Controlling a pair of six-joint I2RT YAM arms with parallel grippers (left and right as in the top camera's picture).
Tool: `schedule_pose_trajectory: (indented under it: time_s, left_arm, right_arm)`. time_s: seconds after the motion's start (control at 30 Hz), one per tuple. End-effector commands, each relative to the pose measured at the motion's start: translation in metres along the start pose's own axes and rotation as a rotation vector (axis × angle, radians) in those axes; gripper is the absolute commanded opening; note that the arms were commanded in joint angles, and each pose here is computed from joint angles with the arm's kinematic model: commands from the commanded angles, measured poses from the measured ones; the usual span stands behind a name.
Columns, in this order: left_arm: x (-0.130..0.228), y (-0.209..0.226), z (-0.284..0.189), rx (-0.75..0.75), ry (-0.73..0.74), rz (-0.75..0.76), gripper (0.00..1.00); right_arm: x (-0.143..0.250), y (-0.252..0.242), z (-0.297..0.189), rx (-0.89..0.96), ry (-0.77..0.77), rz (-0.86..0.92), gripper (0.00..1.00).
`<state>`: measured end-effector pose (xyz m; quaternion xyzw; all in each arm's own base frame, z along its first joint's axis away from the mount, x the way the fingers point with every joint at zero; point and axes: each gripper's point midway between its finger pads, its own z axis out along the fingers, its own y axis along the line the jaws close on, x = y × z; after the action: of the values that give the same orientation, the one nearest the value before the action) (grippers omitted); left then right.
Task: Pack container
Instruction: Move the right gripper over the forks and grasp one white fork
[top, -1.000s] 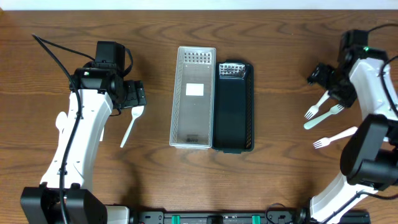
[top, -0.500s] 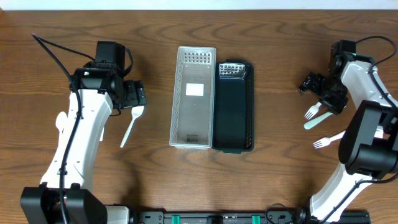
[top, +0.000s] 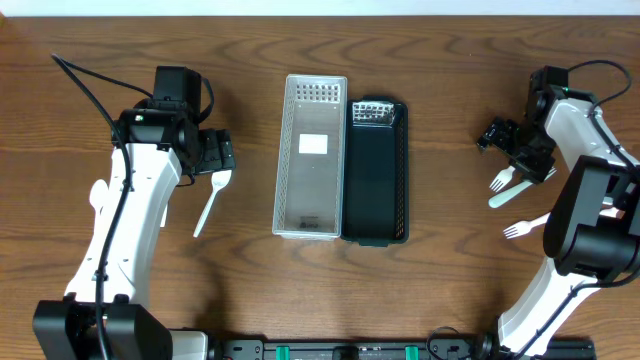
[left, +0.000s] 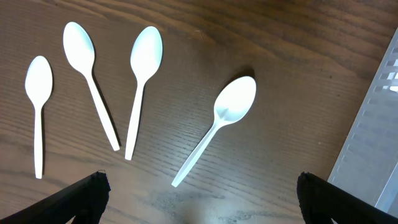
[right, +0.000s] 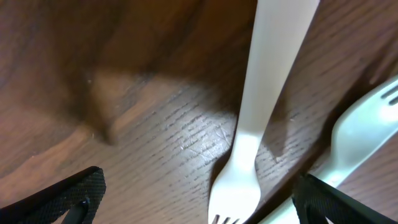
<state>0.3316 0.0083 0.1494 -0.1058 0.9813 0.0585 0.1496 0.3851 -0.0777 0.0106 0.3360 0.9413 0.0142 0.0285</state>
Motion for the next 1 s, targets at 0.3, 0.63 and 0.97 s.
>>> schedule_pose_trajectory:
  time_s: [0.3,0.63,0.97]
  left_arm:
    - [-0.0060,0.0031,-0.0080,-0.002,-0.028,-0.022,0.98]
    - [-0.0060,0.0031,-0.0080,-0.002,-0.028,-0.022,0.98]
    - [-0.0060,0.0031,-0.0080,-0.002,-0.028,-0.022,0.98]
  right_arm:
    - [0.0185,-0.0053,0.0174,0.014,0.048,-0.021,0.99]
    - [0.0201,-0.0050,0.0174,0.011,0.055,-0.020,0.88]
    - [0.0207,-0.0054,0.0173,0.012,0.057,-0.020,0.57]
